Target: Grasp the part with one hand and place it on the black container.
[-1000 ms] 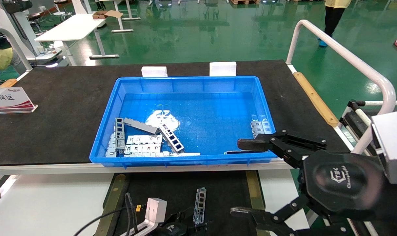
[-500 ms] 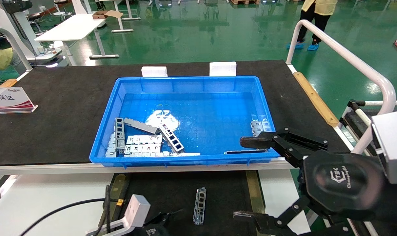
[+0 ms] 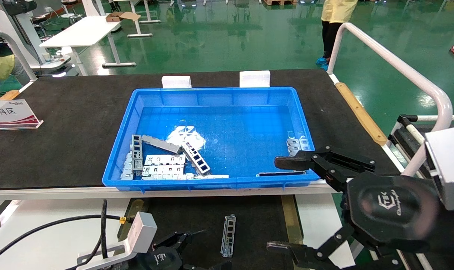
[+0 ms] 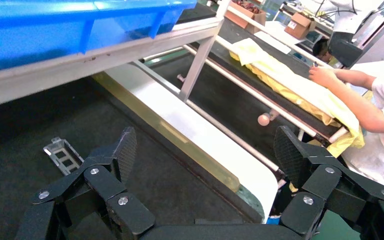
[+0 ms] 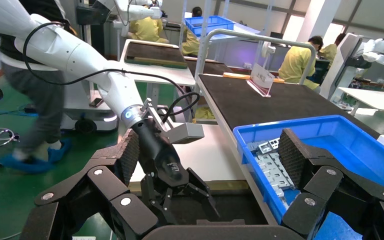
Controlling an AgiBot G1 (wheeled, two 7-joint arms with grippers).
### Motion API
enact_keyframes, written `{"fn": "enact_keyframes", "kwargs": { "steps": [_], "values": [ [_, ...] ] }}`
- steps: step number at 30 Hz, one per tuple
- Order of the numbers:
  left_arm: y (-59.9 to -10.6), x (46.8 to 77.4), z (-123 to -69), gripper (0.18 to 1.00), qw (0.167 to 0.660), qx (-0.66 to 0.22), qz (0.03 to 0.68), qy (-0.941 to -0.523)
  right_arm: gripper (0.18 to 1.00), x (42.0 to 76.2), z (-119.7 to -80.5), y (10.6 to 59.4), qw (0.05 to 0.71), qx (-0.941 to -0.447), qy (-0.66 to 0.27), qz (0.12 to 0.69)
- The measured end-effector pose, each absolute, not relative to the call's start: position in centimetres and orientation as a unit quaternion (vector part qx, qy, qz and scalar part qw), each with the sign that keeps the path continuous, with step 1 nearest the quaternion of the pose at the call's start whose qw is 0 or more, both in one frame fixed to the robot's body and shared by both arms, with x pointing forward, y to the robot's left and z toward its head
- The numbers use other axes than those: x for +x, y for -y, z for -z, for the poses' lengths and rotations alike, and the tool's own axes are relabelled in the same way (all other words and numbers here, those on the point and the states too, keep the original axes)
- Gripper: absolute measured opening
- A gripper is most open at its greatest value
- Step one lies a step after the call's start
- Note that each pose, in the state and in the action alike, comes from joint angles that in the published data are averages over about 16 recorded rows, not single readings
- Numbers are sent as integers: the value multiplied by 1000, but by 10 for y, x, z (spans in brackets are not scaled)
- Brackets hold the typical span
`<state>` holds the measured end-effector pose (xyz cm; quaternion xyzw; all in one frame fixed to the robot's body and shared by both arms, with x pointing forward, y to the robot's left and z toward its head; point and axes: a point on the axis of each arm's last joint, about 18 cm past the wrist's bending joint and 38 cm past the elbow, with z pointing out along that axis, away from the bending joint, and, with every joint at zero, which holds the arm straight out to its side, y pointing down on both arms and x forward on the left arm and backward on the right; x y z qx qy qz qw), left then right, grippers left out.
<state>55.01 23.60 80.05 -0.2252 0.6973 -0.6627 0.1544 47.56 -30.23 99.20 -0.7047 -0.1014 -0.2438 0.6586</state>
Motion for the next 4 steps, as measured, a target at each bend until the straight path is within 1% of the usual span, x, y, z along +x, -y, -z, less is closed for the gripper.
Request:
{"fn": "enact_keyframes", "kwargs": {
  "steps": [4],
  "values": [
    [-237, 549, -803, 1001, 154, -220, 664, -698, 1001, 476, -992, 302, 659, -705, 101, 244]
  ]
}}
